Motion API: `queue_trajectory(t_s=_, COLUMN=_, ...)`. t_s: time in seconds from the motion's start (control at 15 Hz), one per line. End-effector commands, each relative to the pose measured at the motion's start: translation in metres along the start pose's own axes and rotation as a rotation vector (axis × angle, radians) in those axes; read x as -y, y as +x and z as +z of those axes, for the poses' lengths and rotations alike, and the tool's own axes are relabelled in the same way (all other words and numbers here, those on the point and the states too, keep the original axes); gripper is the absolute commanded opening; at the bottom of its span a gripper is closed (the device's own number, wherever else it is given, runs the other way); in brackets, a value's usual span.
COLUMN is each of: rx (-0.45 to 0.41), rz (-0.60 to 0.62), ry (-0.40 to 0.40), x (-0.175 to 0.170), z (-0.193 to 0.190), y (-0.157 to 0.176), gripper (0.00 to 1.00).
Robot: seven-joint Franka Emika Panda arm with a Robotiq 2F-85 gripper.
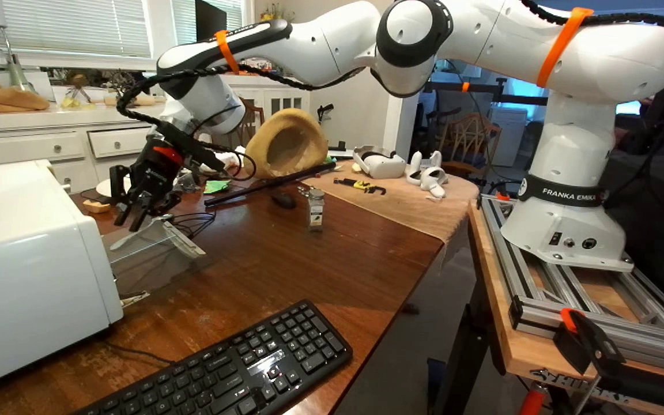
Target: Take the masking tape and the roasting rack out of the oven
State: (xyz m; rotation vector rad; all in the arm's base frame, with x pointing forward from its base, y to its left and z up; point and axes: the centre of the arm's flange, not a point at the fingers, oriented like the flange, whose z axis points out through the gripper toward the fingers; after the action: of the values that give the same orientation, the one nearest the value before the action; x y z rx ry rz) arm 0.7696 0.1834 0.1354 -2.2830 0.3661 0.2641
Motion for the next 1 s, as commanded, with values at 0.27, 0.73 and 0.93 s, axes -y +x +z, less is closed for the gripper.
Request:
queue_trajectory(t_s=0.27, rx=0.125, rz=-0.086, ry=-0.048, x=0.006, z=0.047, y=-0.022, gripper=0.88)
queue_trajectory(t_s=0.73, rx=0.021, rz=-0.112, ry=-0.116, x=0.019, z=0.076, y=-0.025, gripper=0.98)
queue_trajectory(t_s=0.93, rx=-0.019, rz=-0.116, ry=-0.135, x=0.02, z=0.081, y=-0.023, gripper=0.74)
